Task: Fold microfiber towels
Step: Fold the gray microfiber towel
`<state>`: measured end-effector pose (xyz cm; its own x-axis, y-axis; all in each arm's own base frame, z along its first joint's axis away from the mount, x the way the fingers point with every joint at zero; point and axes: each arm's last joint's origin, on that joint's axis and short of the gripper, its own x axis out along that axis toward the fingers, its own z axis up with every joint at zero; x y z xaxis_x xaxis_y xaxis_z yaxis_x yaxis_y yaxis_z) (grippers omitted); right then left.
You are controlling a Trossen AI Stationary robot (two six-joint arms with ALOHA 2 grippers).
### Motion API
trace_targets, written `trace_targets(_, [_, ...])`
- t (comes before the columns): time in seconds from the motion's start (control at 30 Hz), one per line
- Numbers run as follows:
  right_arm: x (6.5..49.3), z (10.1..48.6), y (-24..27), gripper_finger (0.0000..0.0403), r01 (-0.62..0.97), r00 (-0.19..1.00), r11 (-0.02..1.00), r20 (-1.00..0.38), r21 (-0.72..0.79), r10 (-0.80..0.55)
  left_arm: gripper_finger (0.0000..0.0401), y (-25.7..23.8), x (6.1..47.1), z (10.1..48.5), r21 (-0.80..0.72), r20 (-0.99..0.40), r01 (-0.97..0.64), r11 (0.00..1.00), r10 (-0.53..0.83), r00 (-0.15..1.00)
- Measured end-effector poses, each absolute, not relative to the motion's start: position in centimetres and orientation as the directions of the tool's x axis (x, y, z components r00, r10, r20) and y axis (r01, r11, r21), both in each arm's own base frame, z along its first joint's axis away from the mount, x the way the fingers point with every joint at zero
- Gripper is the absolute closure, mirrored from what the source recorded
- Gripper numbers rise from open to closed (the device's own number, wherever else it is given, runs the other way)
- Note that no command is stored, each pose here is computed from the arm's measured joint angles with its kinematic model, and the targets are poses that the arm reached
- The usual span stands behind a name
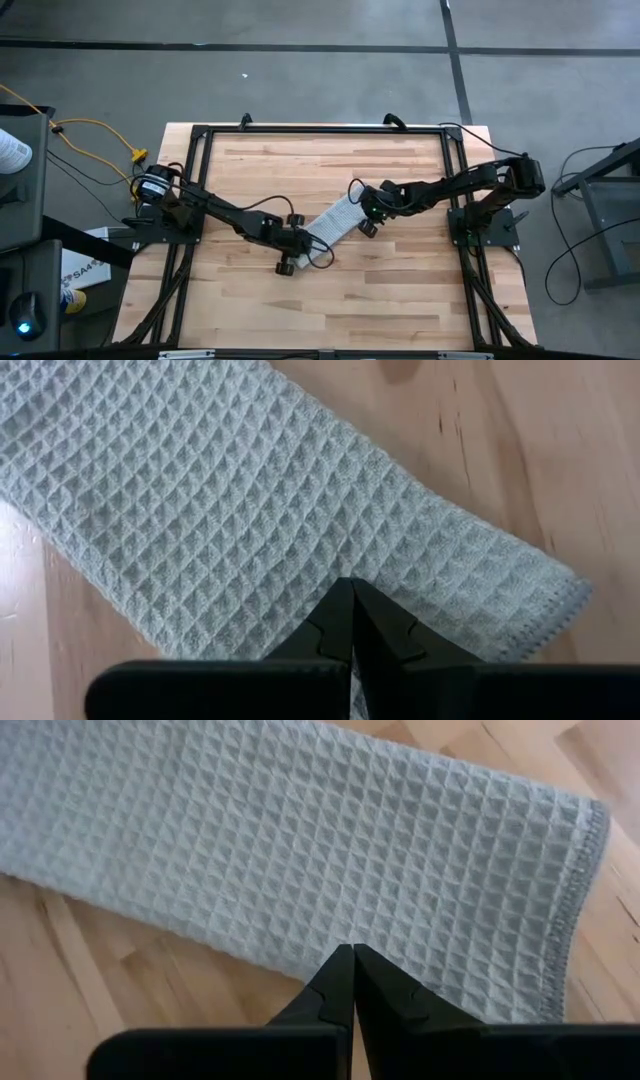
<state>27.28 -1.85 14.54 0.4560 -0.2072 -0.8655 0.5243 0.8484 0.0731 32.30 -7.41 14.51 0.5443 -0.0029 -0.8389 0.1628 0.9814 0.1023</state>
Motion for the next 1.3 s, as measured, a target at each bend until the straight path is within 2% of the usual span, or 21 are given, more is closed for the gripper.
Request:
trace_targets(0.27, [26.9,14.2,-3.2,0.0401,0.568,0.407,0.822,-0.881,0.037,-0.242,0.0401,-7.5,32.4,14.6,0.071,-0.831,0.169,0.983,-0.036,0.555])
trace_targets(0.5, [27.2,12.7,-3.8,0.0401,0.559,0.368,0.829,-0.904,0.028,-0.218,0.0401,-8.1,32.4,14.6,0.054,-0.828,0.175,0.983,-0.054,0.558])
trace_targets(1.07, [27.6,12.6,-6.6,0.0401,0.503,0.438,0.863,-0.874,0.044,-0.211,0.0401,-9.1,35.0,12.2,-0.003,-0.757,0.175,0.985,-0.117,0.643])
trace_targets(1.3, [28.1,12.5,-7.2,0.0401,0.464,0.483,0.884,-0.853,0.06,-0.196,0.0401,-9.3,35.7,12.6,0.007,-0.735,0.178,0.984,-0.115,0.668])
